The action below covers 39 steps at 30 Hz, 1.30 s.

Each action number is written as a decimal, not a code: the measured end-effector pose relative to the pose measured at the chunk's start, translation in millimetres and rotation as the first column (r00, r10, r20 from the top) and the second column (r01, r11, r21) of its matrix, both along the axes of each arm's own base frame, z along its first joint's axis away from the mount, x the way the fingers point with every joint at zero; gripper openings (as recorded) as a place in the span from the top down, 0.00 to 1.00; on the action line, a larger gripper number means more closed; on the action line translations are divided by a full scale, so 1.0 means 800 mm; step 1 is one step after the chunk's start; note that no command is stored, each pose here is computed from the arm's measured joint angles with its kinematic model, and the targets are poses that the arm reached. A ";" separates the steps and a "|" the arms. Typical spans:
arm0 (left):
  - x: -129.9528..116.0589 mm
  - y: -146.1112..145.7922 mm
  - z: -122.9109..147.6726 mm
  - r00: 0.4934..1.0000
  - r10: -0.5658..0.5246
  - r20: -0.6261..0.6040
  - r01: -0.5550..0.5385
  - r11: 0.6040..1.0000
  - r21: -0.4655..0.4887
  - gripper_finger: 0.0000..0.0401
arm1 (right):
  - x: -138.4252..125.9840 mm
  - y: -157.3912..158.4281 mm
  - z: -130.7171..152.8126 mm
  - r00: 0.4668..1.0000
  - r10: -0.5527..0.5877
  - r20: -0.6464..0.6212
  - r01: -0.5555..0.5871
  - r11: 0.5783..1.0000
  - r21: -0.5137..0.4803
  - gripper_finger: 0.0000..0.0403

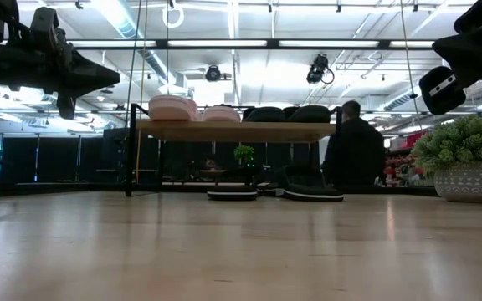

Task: Pick and place slides into the shelf
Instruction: Return to home position

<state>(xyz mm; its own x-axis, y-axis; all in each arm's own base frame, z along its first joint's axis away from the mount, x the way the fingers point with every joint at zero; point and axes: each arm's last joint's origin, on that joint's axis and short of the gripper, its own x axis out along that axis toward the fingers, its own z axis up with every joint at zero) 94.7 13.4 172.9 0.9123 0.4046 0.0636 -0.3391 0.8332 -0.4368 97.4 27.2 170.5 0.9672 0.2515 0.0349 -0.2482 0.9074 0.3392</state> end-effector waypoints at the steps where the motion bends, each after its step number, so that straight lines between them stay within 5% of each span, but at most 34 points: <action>1: 0.000 0.000 0.000 1.000 0.000 0.000 0.000 1.000 0.000 0.91 | 0.000 0.000 0.000 1.000 0.000 0.000 0.000 1.000 0.000 0.97; 39: 0.000 0.000 0.000 1.000 0.000 -0.001 0.000 1.000 0.000 0.94 | 0.000 0.000 0.000 1.000 0.000 0.000 0.000 1.000 0.000 0.97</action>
<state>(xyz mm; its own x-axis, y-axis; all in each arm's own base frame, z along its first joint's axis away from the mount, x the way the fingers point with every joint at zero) 94.7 13.4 172.7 0.9124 0.4044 0.0631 -0.3392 0.8334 -0.4364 97.4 27.2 170.5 0.9673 0.2512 0.0349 -0.2479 0.9075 0.3392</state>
